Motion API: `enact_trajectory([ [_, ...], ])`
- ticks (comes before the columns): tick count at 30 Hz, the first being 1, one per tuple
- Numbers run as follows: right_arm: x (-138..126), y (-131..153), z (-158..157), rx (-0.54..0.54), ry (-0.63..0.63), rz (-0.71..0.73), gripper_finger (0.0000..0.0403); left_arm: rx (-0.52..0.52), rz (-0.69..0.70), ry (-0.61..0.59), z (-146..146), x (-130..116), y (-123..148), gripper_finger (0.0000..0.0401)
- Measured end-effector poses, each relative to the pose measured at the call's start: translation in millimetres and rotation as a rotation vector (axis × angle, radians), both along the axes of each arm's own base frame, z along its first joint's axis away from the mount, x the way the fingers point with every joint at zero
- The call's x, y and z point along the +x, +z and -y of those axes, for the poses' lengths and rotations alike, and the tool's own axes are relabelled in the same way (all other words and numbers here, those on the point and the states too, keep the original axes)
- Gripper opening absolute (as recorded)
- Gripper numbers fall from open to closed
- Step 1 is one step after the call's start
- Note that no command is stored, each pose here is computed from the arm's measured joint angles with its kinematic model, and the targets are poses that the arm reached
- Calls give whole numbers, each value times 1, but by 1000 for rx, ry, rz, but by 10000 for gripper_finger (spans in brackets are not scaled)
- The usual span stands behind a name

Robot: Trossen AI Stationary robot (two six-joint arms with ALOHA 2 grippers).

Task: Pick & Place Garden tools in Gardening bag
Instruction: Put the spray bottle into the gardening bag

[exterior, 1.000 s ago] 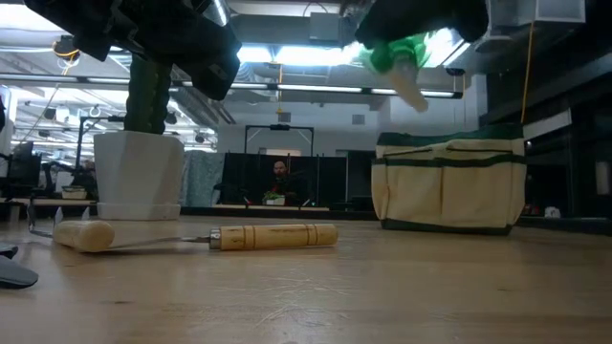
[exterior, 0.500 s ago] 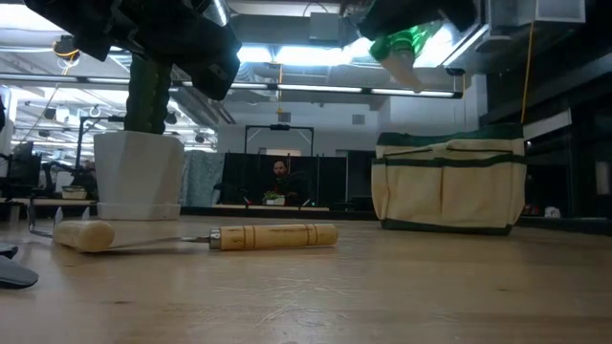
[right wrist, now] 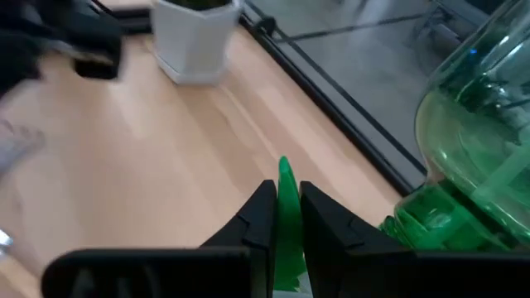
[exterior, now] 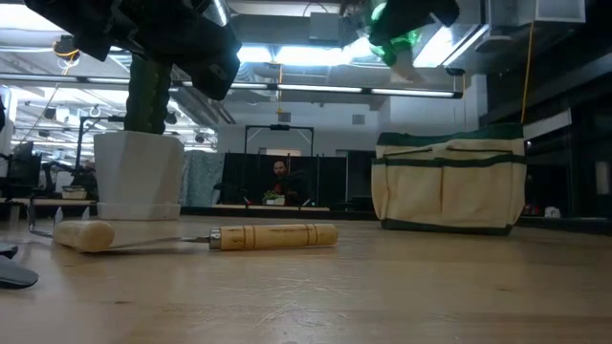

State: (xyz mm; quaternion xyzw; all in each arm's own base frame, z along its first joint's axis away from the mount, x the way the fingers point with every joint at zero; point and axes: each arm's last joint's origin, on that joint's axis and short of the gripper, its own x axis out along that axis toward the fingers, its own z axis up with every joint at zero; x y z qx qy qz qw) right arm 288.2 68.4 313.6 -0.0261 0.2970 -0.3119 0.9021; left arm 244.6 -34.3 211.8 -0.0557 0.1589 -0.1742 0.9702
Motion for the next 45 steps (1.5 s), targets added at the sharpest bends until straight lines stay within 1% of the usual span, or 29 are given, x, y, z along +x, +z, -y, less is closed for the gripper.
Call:
enact_trajectory([
  [6, -22, 9, 16, -14, -14, -96, 41, 0, -1, 0, 0, 0, 0, 31],
  [13, -44, 11, 30, -37, -52, -229, 41, 0, 0, 0, 0, 0, 0, 31],
  [17, -47, 10, 35, -55, -60, -275, 41, 0, 0, 0, 0, 0, 0, 31],
  [24, -48, 11, 43, -99, -22, -354, 41, 0, 0, 0, 0, 0, 0, 31],
  [31, -57, 20, 54, -79, -37, -331, 41, 0, 0, 0, 0, 0, 0, 31],
  [36, -56, 20, 60, -29, -50, -311, 41, 0, 0, 0, 0, 0, 0, 31],
  [41, -56, 21, 65, 13, -106, -265, 41, 0, 0, 0, 0, 0, 0, 31],
  [45, -56, 20, 66, 78, -128, -239, 41, 0, 0, 0, 0, 0, 0, 31],
])
